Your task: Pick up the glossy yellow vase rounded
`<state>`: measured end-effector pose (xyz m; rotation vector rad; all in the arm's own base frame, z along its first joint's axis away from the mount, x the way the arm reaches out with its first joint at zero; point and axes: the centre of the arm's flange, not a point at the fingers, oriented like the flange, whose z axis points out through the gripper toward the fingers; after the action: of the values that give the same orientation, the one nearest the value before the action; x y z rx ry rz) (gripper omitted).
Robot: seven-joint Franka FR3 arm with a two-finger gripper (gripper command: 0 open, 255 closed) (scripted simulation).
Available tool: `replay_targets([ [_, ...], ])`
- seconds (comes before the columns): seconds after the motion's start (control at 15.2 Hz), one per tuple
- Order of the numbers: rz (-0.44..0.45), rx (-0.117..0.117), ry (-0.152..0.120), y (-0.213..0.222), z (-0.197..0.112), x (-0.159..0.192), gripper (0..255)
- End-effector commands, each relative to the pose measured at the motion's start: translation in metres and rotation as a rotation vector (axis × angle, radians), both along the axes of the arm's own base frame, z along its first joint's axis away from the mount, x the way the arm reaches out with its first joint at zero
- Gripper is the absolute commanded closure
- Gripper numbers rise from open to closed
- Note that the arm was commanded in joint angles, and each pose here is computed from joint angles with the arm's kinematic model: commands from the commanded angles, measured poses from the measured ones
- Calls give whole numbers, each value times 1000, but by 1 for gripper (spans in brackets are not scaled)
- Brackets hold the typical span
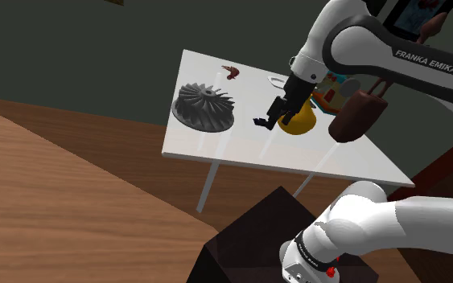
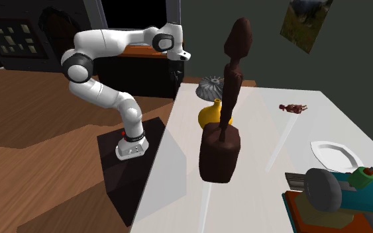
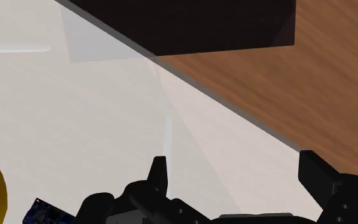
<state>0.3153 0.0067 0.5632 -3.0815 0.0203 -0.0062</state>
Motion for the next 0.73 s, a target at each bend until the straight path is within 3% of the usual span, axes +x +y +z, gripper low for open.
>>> replay_targets([
  [0.0, 0, 0, 0, 0, 0, 0, 0],
  [0.66, -39, -23, -3, -122, 20, 35, 0],
])
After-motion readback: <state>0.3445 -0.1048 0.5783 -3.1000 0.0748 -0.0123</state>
